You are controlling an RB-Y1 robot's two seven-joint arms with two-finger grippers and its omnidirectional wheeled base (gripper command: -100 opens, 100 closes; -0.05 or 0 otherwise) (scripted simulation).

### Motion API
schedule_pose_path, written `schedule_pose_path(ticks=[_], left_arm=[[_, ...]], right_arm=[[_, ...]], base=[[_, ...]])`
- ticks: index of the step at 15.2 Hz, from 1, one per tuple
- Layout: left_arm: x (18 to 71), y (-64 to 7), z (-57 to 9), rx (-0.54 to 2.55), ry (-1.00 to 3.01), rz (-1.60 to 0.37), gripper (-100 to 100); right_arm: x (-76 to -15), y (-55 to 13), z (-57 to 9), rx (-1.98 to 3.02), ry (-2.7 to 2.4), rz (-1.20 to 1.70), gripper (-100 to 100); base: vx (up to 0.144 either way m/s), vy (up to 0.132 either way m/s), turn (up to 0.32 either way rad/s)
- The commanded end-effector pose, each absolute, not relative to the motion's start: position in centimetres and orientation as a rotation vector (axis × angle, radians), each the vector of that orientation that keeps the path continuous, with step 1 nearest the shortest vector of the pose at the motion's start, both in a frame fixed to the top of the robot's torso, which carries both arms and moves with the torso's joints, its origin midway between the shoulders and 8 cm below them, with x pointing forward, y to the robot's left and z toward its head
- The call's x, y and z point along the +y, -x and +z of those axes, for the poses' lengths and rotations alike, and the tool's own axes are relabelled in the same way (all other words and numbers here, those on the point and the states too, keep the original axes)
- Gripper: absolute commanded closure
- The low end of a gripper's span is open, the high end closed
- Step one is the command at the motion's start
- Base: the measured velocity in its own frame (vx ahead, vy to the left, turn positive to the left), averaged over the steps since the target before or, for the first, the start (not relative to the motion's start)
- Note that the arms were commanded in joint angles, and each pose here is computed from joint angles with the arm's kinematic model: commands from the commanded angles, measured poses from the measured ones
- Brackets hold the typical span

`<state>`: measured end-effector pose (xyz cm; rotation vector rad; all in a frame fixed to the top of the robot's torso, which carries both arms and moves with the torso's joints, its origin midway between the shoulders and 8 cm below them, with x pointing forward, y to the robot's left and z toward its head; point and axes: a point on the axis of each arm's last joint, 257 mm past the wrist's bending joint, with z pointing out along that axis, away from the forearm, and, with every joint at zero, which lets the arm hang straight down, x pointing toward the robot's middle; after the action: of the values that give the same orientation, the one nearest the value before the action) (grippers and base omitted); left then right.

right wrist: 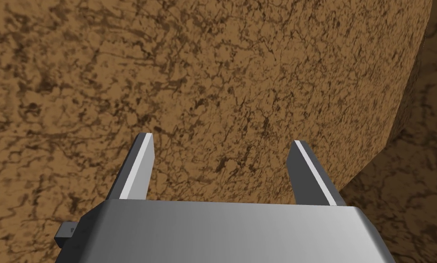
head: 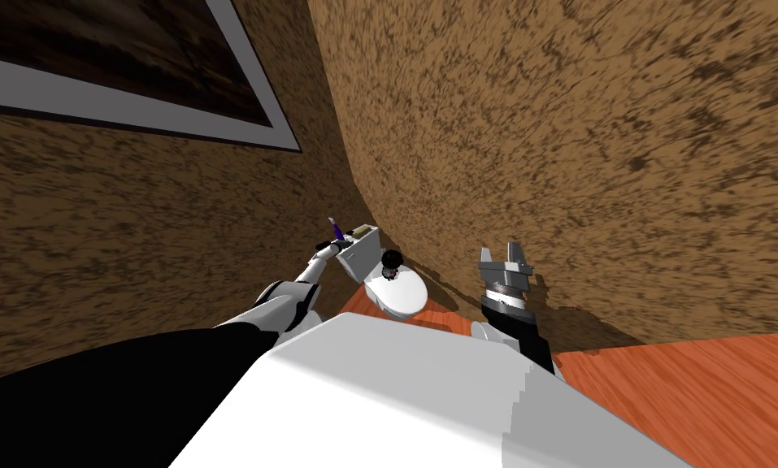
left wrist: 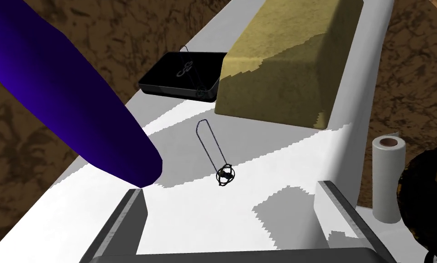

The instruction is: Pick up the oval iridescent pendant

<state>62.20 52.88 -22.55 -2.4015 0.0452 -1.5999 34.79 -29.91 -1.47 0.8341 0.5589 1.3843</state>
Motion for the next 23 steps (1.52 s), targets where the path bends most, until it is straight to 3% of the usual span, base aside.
schedule_pose_path(ticks=[1,17,18,23], left_arm=[[53.8,-62.1,-22.7,-0.041,2.455,-1.587,-100],[56.7,-61.2,-23.7,-0.379,2.620,-1.526,-100],[56.7,-61.2,-23.7,-0.379,2.620,-1.526,100],[56.7,-61.2,-23.7,-0.379,2.620,-1.526,100]], right_arm=[[-29.9,-34.8,-1.5,0.559,-0.834,1.384,0],[-29.9,-34.8,-1.5,0.559,-0.834,1.384,0],[-29.9,-34.8,-1.5,0.559,-0.834,1.384,0],[-29.9,-34.8,-1.5,0.559,-0.834,1.384,0]], base=[[-0.009,-0.042,-0.025],[-0.003,-0.029,-0.012],[0.000,0.000,0.000],[0.000,0.000,0.000]])
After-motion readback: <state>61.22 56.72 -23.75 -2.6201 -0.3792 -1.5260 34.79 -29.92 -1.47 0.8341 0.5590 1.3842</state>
